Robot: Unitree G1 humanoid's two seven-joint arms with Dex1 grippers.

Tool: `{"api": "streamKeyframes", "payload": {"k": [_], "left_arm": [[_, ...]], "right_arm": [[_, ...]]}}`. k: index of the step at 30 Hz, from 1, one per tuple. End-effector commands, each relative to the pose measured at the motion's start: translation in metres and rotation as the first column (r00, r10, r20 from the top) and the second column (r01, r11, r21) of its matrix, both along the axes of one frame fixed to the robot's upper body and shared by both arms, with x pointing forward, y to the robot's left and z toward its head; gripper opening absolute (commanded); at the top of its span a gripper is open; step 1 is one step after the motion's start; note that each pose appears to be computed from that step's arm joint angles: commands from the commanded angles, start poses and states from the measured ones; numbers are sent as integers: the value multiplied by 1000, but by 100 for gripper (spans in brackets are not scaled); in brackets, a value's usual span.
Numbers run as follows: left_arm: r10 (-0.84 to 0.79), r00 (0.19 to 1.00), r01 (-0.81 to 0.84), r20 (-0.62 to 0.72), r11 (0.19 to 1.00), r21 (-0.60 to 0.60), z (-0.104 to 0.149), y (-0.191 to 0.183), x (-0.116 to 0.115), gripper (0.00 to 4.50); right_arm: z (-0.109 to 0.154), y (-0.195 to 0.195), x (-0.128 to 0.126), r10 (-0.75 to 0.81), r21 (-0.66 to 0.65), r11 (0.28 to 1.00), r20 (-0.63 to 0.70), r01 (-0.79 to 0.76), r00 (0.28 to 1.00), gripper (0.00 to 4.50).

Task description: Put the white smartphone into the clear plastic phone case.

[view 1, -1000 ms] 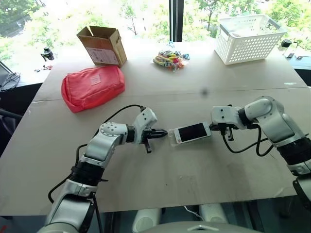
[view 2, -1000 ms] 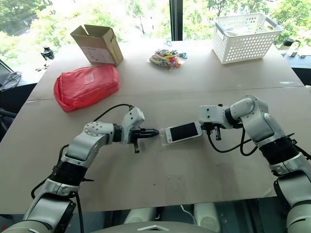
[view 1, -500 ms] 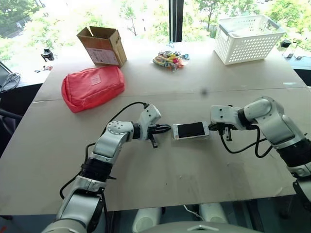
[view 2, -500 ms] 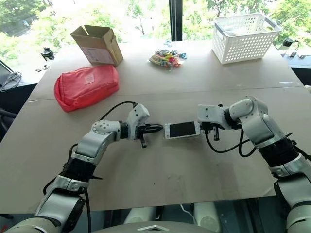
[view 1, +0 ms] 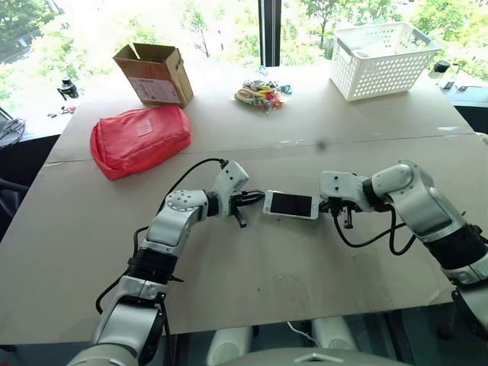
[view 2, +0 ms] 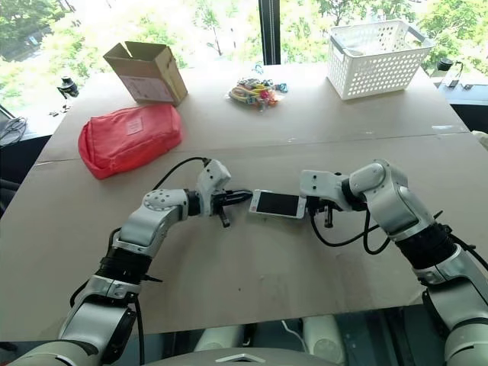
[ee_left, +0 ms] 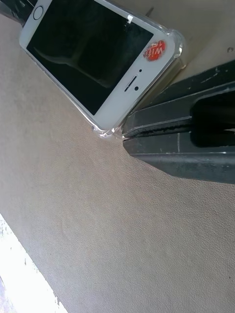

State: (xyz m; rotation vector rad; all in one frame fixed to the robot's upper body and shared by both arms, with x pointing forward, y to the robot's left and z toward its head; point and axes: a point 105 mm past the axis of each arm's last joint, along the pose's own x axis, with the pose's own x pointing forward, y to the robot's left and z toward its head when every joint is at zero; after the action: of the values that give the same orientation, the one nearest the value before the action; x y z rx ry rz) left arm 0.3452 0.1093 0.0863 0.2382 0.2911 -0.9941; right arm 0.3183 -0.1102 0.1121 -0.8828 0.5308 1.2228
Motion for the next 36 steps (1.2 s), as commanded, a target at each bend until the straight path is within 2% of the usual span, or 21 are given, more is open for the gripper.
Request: {"api": "streamKeyframes", "payload": {"k": [1,8,19,29,36], "left_arm": [[37,999,-36,-19,999,39,-10,7,-1,0],[30,999,-30,-21,999,46,-11,6,-2,0],[60,998,-60,4,992,113,1,41,0,0],[-97,989,107,-114,990,87,-4,20,-35,0],[-133,981,143,-142,988,66,-5,8,-44,0]], "right_arm": [[8,20,-7,57,41,997,31,-58,998,4],[8,26,-12,60,62,996,13,-61,998,4],[12,-1,-7,-14,18,1000,22,14,1000,4],[19,-5,-13,-11,7,1000,13,11,1000,4],[23,3,-17,7,24,1000,13,-8,1000,4]]}}
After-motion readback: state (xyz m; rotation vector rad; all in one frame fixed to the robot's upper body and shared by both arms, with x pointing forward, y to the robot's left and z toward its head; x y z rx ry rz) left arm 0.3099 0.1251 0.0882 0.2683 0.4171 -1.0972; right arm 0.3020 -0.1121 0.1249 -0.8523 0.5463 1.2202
